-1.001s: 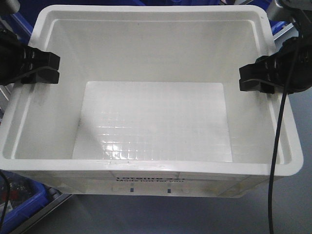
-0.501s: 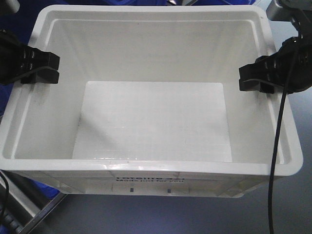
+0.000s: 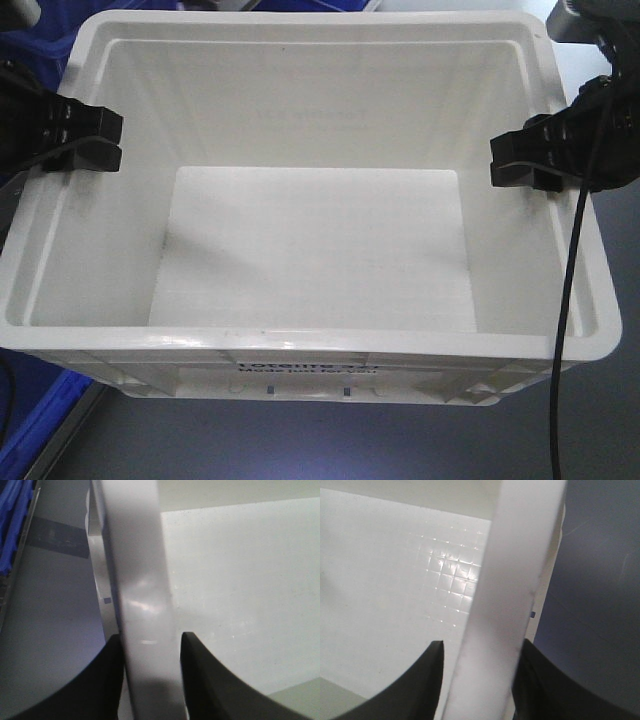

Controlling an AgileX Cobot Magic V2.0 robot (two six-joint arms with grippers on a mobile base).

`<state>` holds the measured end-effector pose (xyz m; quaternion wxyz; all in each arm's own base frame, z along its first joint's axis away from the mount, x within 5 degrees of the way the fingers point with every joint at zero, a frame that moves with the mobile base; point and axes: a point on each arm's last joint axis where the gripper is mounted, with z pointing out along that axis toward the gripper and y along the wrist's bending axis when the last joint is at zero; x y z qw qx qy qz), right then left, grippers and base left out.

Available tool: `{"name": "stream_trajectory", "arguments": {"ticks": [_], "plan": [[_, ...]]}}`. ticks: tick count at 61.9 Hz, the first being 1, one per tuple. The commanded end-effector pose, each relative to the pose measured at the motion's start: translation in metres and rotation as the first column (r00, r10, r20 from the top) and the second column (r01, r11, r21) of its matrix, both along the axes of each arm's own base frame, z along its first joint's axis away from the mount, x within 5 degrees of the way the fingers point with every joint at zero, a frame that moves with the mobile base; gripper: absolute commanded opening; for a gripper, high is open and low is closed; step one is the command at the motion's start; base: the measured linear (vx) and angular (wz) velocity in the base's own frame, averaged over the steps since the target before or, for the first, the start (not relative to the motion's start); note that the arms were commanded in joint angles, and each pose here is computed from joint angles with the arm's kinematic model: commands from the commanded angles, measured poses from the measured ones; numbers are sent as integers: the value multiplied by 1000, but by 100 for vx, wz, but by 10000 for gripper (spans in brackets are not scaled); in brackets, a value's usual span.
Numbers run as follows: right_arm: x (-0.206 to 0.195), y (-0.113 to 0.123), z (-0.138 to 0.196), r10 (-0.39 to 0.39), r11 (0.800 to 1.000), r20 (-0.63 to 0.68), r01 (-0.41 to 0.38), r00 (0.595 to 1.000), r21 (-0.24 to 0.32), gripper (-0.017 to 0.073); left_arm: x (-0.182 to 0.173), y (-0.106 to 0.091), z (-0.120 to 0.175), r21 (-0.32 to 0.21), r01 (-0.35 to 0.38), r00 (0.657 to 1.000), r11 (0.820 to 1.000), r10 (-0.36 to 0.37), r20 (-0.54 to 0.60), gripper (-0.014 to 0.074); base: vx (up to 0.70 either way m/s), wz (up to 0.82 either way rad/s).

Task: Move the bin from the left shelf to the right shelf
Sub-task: 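Hold the tote with both grippers while the base drives away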

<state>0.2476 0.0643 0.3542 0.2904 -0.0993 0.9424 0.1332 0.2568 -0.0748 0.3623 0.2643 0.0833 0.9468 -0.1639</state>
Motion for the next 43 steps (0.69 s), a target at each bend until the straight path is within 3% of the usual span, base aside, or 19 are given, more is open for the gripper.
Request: {"name": "stream_trajectory", "arguments": {"ticks": [1,43], "plan": [[1,-4,23,-18,1000,156,18,988,0,-4,-9,-3,31,-57,34,987,998,-25,162,-4,16,-62],[1,-4,23,-18,1000,157,18,987,1,-4,-9,-3,31,-57,33,987,998,-24,161,-4,19,-54]]}}
